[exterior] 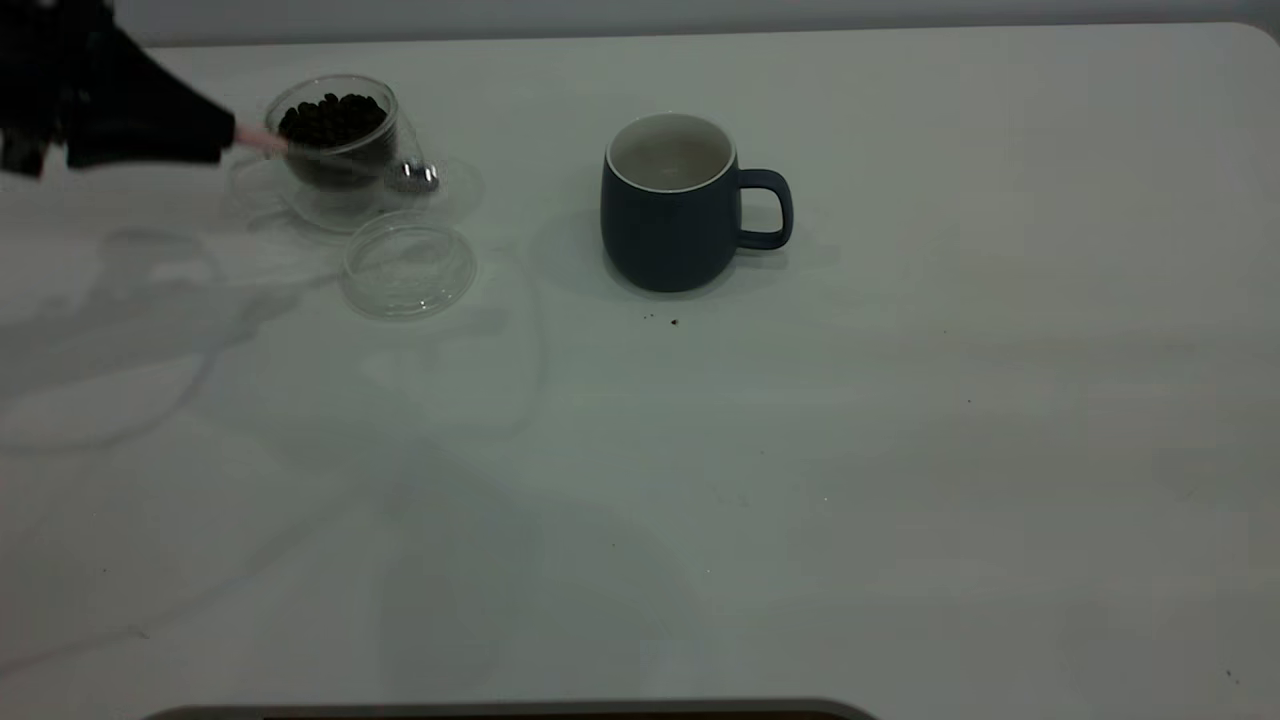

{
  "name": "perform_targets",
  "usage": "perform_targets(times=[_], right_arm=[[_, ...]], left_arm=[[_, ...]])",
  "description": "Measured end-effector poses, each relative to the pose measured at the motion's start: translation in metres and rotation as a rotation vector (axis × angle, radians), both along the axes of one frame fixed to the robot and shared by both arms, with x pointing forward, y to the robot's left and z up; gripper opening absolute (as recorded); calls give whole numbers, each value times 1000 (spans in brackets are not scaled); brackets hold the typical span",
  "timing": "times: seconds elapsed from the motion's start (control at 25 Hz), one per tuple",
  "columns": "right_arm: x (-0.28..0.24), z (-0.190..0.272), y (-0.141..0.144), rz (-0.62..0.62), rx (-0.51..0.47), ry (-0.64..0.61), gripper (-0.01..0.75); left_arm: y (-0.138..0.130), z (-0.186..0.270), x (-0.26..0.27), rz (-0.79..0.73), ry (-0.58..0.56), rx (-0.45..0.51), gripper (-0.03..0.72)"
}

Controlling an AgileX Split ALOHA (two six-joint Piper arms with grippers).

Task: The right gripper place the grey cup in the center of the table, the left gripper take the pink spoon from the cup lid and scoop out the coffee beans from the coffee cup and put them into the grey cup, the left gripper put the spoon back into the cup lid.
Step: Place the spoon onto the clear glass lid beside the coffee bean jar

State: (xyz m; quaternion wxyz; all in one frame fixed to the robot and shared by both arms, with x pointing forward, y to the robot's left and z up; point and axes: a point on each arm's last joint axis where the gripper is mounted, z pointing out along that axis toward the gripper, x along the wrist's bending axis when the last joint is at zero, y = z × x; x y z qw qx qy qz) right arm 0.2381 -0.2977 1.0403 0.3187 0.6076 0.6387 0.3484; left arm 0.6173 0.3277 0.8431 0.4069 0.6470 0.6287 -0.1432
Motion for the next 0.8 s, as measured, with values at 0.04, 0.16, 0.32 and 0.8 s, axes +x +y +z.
perform_targets(times=[0.04,0.16,0.32,0.8], right_arm=[[0,0,0,0,0,0,486],[0,0,0,0,0,0,486],[0,0,0,0,0,0,486],[0,0,0,0,0,0,486]], left_arm=[[0,-5,-1,2,13,-1,129],[1,-18,-2,16,44,6,129],[1,-35,-5,27,85,4,129],[-1,-51,-10,8,127,-1,129]])
